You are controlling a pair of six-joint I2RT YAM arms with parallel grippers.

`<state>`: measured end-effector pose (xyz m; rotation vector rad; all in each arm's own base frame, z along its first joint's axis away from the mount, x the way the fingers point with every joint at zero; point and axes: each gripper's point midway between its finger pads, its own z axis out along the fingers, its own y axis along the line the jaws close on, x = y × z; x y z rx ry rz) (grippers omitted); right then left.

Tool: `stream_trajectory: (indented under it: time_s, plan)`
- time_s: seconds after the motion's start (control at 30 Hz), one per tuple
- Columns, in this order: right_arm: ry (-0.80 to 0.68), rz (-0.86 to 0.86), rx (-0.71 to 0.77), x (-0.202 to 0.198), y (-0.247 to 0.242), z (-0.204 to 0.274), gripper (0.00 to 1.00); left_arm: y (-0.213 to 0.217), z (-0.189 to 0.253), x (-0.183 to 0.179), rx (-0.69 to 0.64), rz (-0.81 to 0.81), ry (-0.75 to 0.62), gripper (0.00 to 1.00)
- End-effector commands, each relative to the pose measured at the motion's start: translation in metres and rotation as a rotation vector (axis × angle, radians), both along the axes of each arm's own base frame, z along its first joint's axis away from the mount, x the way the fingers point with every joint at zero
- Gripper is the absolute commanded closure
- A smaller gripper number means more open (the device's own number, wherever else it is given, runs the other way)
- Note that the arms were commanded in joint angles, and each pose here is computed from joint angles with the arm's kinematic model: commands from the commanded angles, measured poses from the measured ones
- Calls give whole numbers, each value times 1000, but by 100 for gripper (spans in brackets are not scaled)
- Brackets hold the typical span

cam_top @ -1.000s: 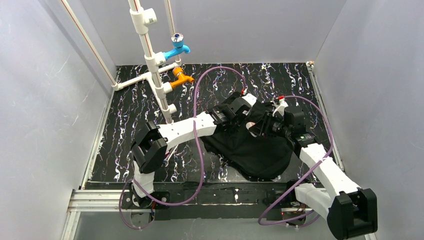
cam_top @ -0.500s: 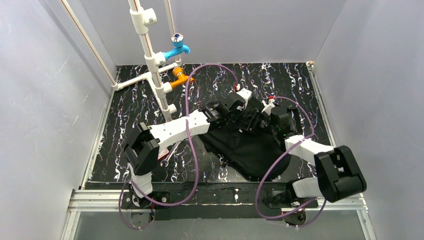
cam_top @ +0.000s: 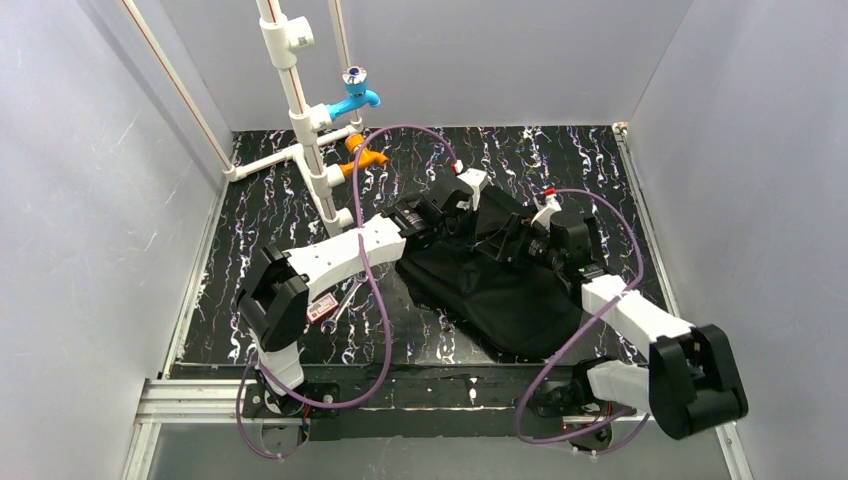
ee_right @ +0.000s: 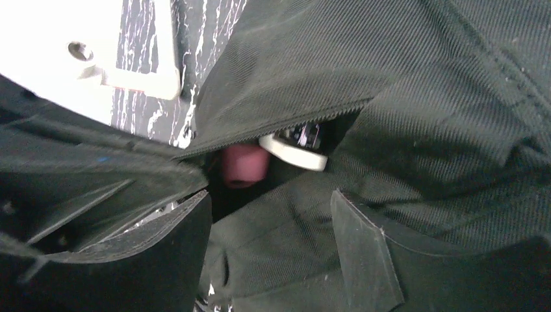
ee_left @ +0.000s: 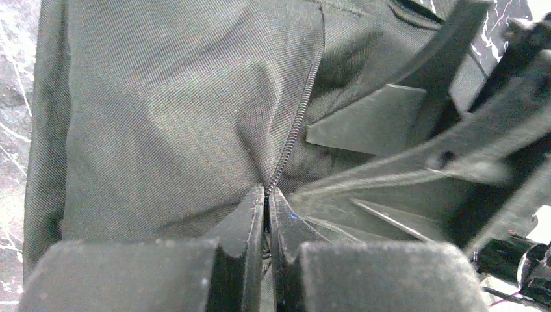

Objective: Pack the student bag
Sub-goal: Place the stationery in the student bag.

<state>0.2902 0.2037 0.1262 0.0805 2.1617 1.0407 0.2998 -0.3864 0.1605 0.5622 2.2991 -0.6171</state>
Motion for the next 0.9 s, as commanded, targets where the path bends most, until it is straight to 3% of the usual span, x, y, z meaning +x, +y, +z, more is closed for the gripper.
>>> stream_trajectory:
  time_s: [0.0,0.1,0.3,0.47,0.6,0.7,0.87]
  plan:
    - [-25,13,-84,-13,-11,8,32,-4,31,-2,-86,-11,-29,100]
    - [-24,6,-77,-11,-11,3,54,-9,31,-7,-101,-39,-8,100]
    - [-76,34,-24,14,14,1,80,-12,29,-11,-116,-48,21,100]
    - [-152,73,-12,54,46,12,81,-16,23,-16,-118,-62,60,100]
    - [-171,-6,-91,58,27,15,77,-10,23,-18,-81,-62,61,99]
    - [-150,-24,-151,45,12,10,73,0,22,-18,-67,-42,50,78]
    - [-73,5,-296,4,-16,-8,61,28,20,-34,-13,-50,60,56]
